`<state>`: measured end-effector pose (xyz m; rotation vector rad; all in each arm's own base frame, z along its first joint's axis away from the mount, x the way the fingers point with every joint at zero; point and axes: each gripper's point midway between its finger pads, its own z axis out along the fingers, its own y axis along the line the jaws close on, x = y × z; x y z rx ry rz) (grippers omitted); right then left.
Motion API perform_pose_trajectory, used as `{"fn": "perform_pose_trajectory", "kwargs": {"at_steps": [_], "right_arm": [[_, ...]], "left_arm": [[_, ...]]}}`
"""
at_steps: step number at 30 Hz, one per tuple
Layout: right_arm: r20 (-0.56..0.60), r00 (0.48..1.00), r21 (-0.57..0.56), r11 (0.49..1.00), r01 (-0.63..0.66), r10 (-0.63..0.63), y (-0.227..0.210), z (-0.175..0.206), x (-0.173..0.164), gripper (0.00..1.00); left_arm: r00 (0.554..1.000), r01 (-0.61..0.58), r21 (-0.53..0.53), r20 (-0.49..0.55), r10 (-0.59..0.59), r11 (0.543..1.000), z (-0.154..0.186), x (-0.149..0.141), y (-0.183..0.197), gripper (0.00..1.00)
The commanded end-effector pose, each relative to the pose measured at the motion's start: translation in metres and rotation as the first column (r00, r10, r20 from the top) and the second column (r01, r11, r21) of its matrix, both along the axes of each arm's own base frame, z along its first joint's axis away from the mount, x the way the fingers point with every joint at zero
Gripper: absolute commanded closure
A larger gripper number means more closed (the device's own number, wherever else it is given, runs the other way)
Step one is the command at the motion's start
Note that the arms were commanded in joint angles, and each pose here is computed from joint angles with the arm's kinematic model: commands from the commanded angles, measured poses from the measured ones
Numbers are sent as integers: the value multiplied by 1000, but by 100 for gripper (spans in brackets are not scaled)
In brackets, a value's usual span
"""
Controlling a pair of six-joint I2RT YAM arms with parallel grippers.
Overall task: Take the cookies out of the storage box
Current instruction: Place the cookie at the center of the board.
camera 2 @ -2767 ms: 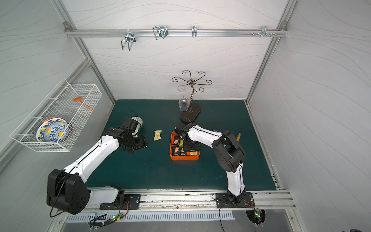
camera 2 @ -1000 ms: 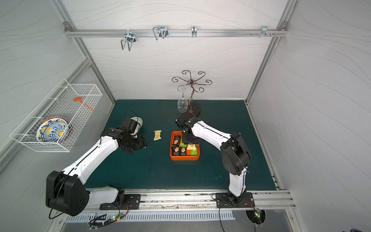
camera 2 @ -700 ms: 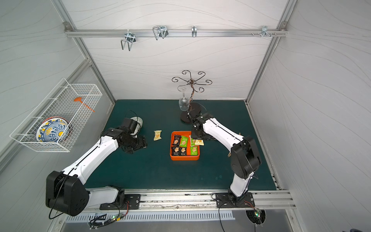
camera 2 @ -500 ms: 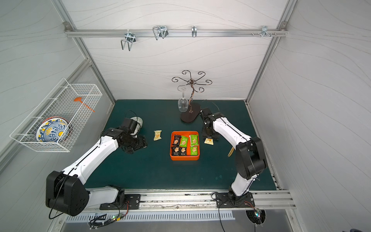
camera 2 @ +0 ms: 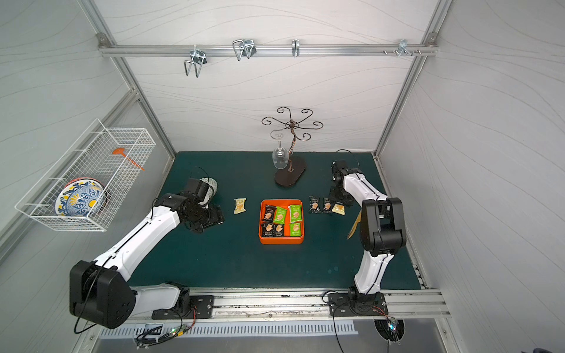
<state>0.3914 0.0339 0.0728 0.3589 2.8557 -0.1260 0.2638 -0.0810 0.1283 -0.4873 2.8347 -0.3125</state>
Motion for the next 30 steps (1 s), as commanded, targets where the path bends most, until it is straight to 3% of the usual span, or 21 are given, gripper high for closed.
{"fn": "perform_pose_trajectory", "kwargs": {"at_steps": [1, 25, 30], "right_arm": [[20, 1000, -5, 1000, -24, 24, -8, -1, 17, 54], [-91, 996, 34, 999, -6, 9, -12, -64, 24, 53], [-81, 997, 45, 999, -4, 8, -10, -60, 26, 47]], "left_arm": [[999, -27, 13, 24, 27, 1000, 12, 7, 4, 26], [998, -61, 46, 1, 61, 997, 14, -7, 13, 26], [998, -62, 37, 5, 62, 997, 16, -9, 12, 26]]}}
